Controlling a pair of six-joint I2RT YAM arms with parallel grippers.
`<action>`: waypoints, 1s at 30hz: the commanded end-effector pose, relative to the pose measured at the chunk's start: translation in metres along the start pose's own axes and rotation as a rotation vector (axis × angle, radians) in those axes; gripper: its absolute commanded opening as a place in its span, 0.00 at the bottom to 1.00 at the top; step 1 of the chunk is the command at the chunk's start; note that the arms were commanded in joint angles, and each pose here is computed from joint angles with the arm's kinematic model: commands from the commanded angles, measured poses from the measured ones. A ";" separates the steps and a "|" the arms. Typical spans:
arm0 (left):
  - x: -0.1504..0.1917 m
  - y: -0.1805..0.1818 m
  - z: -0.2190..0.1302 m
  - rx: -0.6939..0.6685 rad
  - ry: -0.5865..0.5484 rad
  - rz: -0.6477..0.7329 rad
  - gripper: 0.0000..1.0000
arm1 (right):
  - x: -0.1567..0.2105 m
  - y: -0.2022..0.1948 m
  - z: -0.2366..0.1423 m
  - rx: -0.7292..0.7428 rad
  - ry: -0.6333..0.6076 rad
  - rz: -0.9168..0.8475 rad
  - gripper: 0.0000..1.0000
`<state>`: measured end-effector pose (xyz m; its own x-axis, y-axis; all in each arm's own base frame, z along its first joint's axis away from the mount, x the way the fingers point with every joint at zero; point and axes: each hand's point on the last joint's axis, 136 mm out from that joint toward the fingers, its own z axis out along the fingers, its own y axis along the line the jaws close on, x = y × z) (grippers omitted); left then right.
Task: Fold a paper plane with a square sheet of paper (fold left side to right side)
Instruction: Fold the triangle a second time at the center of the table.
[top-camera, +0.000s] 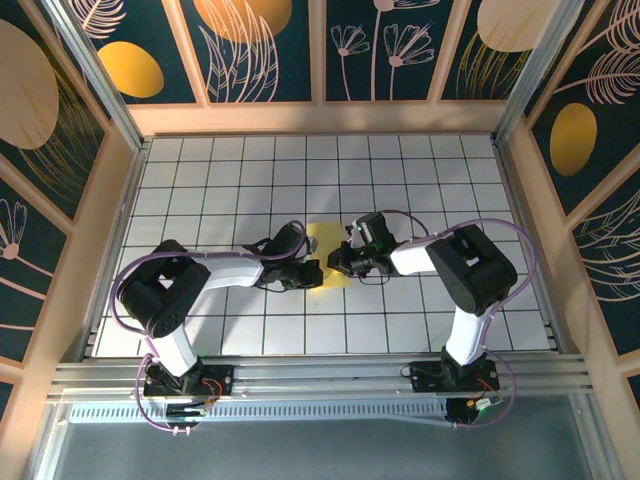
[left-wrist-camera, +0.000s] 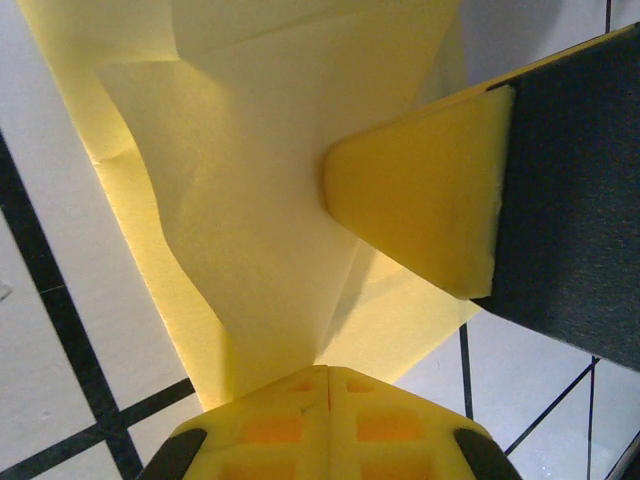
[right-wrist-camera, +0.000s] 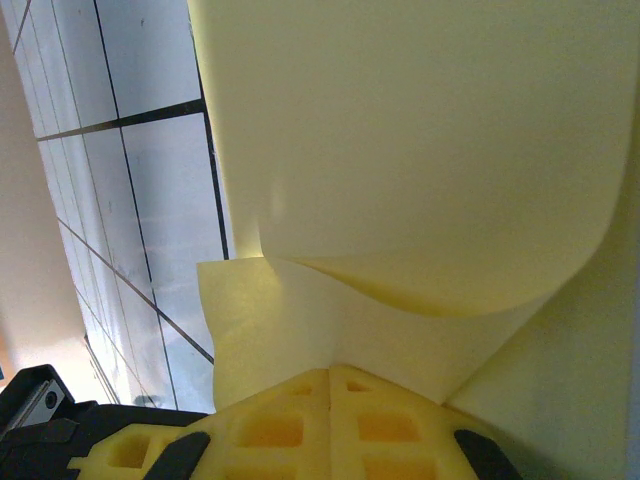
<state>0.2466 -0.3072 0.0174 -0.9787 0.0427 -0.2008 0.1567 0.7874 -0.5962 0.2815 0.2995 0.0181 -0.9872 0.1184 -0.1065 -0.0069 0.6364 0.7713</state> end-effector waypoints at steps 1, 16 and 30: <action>0.001 0.007 0.001 -0.031 0.011 -0.001 0.03 | 0.018 -0.032 0.005 0.106 0.045 0.032 0.00; 0.006 0.012 0.002 -0.044 0.021 -0.004 0.03 | 0.018 -0.033 0.007 0.108 0.050 0.035 0.00; 0.009 0.017 0.001 -0.058 0.025 -0.005 0.03 | 0.020 -0.035 0.008 0.111 0.057 0.037 0.00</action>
<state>0.2469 -0.3057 0.0163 -0.9775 0.0460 -0.2061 0.1613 0.7925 -0.5881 0.2813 0.2995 0.0178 -0.9874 0.1179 -0.1055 -0.0065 0.6364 0.7714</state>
